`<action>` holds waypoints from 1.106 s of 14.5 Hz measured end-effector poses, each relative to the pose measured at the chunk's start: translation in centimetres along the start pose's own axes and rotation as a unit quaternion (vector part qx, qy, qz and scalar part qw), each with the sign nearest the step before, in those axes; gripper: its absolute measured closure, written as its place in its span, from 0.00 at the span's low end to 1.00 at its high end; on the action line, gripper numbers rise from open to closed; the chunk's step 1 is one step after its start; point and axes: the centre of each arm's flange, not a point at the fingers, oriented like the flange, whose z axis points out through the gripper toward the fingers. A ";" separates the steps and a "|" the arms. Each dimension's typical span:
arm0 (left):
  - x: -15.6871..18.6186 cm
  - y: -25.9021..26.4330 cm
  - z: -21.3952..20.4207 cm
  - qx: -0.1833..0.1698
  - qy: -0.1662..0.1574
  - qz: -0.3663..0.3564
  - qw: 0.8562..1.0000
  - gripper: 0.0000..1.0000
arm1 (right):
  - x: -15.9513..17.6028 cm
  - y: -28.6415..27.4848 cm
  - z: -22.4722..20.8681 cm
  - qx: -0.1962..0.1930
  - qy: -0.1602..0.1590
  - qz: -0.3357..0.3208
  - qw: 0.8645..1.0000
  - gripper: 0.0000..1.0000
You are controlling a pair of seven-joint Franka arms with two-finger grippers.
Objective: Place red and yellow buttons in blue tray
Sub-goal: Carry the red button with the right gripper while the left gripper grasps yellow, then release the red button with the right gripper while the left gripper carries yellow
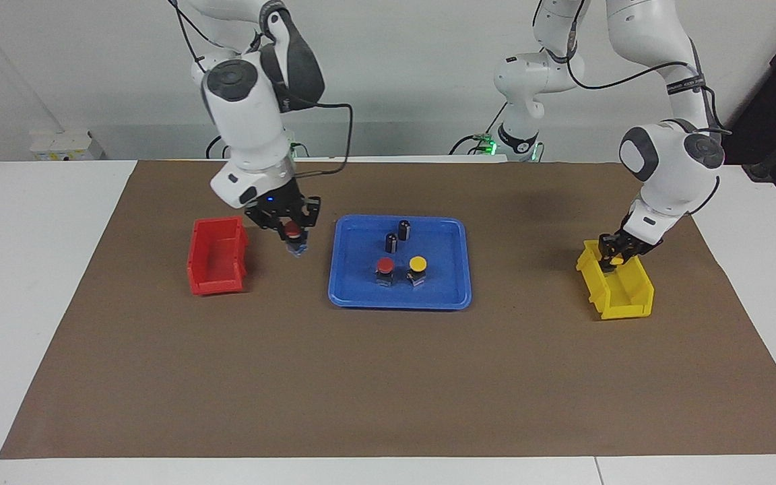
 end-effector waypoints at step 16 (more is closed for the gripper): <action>4.6 14.2 -11.6 -0.001 -0.030 -0.059 0.998 0.59 | -1.4 -1.5 11.2 -0.002 -0.004 0.012 1.000 0.59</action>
